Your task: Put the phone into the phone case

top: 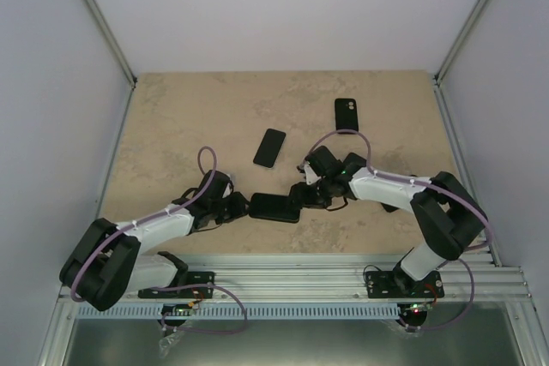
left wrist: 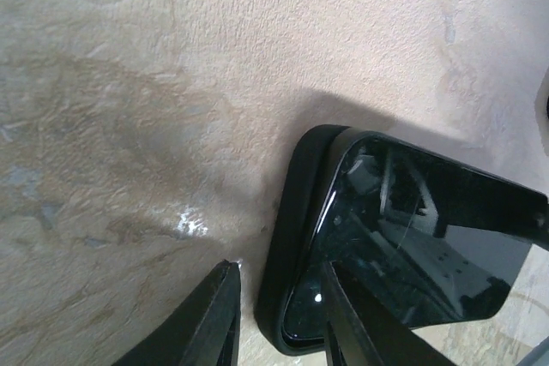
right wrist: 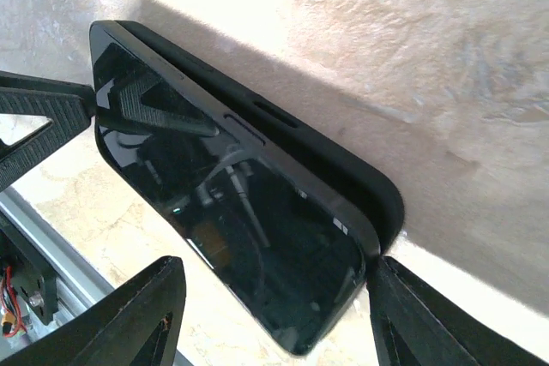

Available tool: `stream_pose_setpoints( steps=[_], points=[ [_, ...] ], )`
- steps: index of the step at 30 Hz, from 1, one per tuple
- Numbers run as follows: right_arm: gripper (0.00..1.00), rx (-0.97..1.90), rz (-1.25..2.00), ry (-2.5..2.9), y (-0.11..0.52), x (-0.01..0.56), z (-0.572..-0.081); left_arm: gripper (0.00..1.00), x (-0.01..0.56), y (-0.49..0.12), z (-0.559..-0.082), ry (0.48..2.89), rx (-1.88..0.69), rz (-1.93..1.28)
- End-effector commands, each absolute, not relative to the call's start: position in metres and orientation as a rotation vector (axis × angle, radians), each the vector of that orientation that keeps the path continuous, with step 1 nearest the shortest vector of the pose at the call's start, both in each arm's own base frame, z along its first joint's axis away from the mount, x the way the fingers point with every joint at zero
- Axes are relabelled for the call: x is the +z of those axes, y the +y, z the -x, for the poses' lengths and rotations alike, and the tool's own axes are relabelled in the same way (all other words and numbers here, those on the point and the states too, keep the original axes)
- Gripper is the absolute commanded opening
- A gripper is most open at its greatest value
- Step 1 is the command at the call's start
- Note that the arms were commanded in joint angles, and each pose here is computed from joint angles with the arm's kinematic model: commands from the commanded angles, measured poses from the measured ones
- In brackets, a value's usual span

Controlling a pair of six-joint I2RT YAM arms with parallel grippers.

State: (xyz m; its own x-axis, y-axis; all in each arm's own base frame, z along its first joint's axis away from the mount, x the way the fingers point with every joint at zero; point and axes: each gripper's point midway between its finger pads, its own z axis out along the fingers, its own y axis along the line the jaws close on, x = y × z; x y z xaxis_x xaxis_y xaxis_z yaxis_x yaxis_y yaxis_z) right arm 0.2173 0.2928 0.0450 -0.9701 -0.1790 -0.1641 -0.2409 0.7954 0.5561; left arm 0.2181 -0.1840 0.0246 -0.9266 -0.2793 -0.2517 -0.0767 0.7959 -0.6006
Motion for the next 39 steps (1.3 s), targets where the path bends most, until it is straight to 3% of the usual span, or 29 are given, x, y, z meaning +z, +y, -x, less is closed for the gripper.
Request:
stream_pose_setpoints(
  steps=[1, 6, 11, 30, 39],
  points=[
    [0.6, 0.814, 0.339, 2.859, 0.283, 0.057, -0.219, 0.27, 0.024, -0.182, -0.215, 2.66, -0.852, 0.257],
    [0.62, 0.779, 0.335, 2.86, 0.276, 0.059, -0.211, 0.27, 0.028, -0.185, -0.215, 2.655, -0.87, 0.247],
    [0.58, 0.756, 0.32, 2.864, 0.27, 0.055, -0.205, 0.28, 0.031, -0.189, -0.215, 2.654, -0.87, 0.227],
    [0.16, 0.82, 0.377, 2.918, 0.291, 0.022, -0.186, 0.27, 0.024, -0.201, -0.211, 2.68, -0.845, 0.189],
    [0.1, 0.717, 0.412, 2.96, 0.295, 0.012, -0.179, 0.26, 0.021, -0.206, -0.208, 2.686, -0.849, 0.182]
  ],
)
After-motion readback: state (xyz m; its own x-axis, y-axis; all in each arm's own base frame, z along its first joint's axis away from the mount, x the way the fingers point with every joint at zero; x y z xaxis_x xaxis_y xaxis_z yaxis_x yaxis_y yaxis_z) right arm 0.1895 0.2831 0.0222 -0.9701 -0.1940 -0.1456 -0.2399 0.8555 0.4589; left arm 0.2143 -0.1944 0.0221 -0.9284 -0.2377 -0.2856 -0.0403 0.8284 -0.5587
